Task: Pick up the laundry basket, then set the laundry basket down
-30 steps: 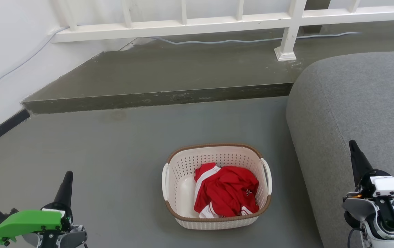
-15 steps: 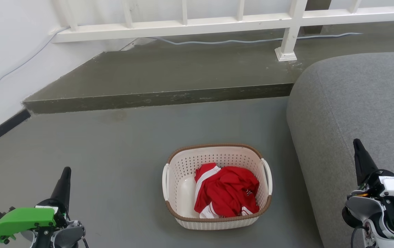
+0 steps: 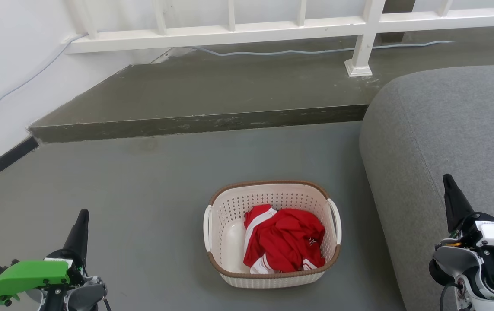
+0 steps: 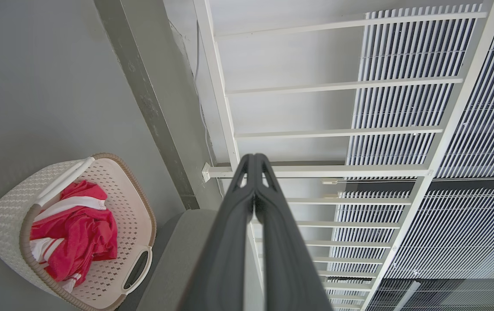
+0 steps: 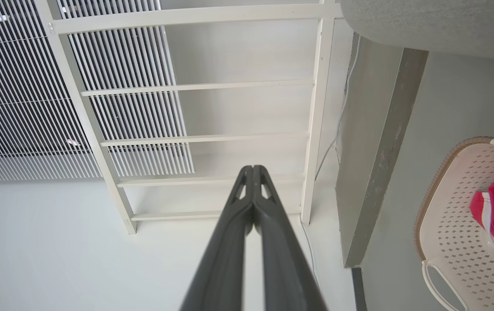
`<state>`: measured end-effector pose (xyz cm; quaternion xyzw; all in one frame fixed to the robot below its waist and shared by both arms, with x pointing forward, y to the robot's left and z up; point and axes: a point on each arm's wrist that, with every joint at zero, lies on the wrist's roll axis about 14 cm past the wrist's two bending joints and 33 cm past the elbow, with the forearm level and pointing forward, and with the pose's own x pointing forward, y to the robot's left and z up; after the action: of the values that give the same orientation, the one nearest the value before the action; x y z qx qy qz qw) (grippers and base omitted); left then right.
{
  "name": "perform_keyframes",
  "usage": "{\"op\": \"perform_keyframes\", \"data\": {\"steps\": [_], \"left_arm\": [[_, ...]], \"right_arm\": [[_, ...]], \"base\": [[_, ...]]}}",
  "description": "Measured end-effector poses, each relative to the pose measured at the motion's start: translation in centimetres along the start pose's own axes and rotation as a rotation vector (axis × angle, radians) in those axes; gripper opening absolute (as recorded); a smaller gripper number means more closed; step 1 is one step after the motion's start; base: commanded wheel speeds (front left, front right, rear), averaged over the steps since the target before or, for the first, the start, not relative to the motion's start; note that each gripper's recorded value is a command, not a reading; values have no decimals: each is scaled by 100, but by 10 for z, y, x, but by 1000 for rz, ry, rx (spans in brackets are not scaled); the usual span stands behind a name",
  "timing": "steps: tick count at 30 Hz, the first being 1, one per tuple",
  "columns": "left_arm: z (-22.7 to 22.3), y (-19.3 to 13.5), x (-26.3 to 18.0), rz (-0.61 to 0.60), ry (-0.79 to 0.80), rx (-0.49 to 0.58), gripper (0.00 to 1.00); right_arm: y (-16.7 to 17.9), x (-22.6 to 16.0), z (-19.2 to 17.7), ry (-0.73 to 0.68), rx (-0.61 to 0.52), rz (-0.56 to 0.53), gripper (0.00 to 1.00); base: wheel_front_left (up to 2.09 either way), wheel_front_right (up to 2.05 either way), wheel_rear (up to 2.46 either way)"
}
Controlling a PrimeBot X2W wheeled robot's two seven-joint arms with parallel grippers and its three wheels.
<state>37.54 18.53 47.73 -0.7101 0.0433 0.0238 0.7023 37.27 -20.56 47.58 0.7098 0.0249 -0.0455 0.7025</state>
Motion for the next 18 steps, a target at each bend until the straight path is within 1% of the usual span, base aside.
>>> {"op": "perform_keyframes", "data": {"steps": [18], "left_arm": [[0,0,0,0,-1,0,0]], "right_arm": [[1,0,0,0,0,4,0]], "base": [[0,0,0]]}}
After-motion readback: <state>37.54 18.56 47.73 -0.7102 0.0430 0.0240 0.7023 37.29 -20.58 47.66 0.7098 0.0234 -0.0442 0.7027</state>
